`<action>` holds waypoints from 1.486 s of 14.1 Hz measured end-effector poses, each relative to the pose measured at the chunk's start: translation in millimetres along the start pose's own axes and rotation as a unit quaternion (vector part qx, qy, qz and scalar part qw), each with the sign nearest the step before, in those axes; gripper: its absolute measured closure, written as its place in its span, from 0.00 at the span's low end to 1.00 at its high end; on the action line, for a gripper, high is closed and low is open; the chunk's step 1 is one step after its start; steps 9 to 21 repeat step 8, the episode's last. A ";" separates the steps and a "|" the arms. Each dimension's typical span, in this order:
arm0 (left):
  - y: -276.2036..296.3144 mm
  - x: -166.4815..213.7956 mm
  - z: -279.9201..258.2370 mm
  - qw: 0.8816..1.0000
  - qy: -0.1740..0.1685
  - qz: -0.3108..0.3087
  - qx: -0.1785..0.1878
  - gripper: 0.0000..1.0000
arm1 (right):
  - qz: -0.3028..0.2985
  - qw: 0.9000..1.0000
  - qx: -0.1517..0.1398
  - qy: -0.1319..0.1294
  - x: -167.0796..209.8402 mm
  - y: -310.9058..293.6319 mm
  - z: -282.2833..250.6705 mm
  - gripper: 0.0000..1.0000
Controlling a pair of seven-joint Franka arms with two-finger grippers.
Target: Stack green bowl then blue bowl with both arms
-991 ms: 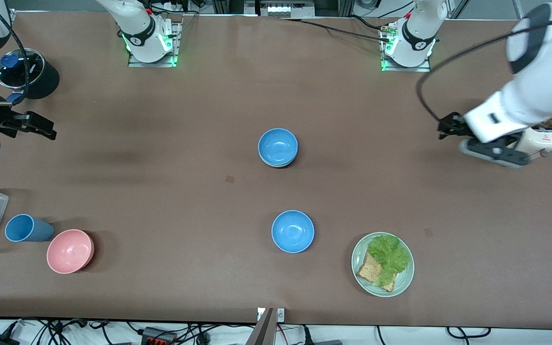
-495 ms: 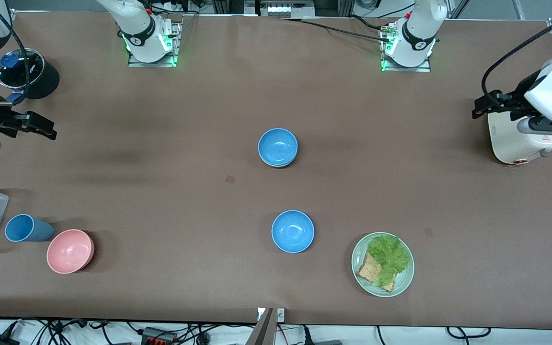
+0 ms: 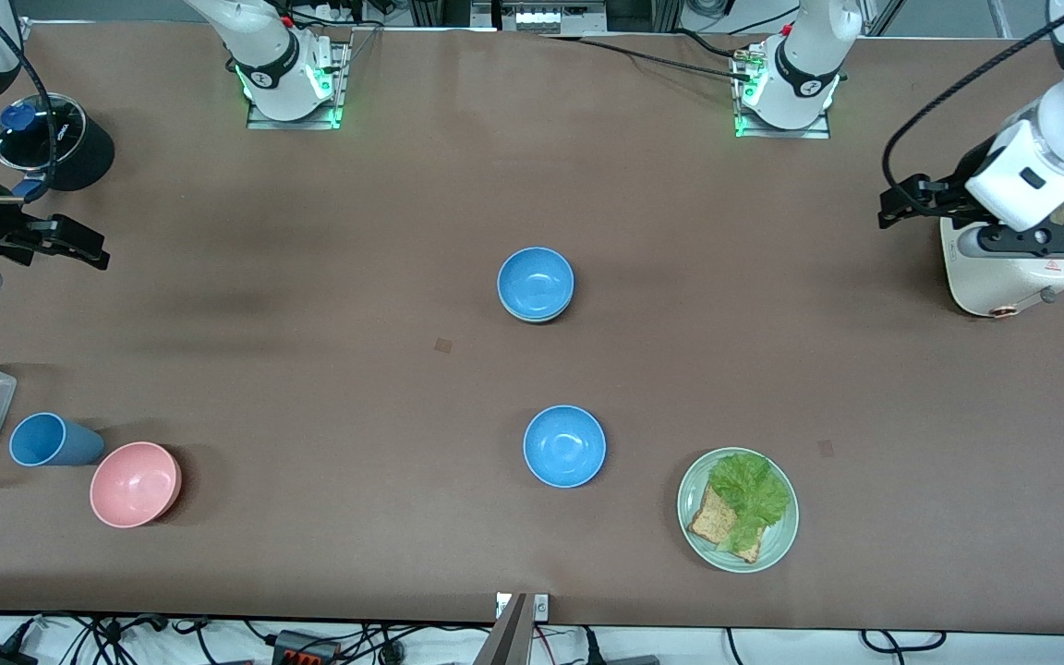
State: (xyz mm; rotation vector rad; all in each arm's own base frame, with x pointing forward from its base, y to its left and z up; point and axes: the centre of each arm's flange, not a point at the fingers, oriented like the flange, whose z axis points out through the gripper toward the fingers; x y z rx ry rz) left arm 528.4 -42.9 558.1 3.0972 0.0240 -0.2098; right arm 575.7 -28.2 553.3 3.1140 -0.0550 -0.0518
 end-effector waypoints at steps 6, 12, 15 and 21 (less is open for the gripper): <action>2.4 -0.6 -0.8 1.000 0.000 0.005 0.000 0.00 | 0.000 1.000 0.000 0.000 0.0 -0.3 0.0 0.00; 2.4 -1.8 -0.2 1.000 -0.006 0.007 0.001 0.00 | 0.000 1.000 0.000 0.000 0.0 -0.3 0.0 0.00; 2.4 -1.8 -0.2 1.000 -0.006 0.007 0.001 0.00 | 0.000 1.000 0.000 0.000 0.0 -0.3 0.0 0.00; 2.4 -1.8 -0.2 1.000 -0.006 0.007 0.001 0.00 | 0.000 1.000 0.000 0.000 0.0 -0.3 0.0 0.00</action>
